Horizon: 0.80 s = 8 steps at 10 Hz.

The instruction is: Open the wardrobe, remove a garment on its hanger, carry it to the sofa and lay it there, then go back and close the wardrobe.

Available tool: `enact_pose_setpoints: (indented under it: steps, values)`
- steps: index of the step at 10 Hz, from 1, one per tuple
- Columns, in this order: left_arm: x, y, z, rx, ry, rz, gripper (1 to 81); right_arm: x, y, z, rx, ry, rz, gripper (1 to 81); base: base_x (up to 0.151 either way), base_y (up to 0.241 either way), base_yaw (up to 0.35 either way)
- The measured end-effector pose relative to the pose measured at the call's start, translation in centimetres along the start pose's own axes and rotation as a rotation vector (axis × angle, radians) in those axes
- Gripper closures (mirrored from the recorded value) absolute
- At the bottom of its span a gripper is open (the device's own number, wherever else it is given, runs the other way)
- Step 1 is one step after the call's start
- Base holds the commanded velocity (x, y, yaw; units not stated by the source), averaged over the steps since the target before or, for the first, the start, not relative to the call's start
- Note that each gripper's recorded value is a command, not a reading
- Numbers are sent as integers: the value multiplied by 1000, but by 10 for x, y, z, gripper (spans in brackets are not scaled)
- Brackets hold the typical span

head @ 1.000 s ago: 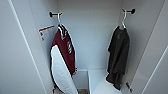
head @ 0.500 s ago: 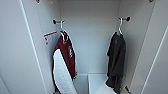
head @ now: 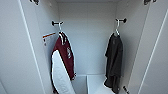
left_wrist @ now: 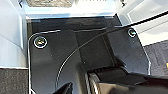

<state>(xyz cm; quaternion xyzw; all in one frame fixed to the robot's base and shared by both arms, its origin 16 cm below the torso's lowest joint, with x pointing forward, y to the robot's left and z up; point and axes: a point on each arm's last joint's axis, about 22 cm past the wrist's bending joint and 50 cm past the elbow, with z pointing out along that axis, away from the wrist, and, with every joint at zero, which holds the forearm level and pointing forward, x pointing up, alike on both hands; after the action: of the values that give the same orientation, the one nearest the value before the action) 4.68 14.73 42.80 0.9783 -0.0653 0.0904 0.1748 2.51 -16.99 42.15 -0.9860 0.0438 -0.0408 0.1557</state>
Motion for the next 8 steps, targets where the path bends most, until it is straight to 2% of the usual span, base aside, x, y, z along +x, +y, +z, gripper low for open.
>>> enact_pose_setpoints:
  steps: [8]
  values:
    - [41,20,15,-53,-85,252,10,-50,11,-6,-14,78,258,10,0,0,0]
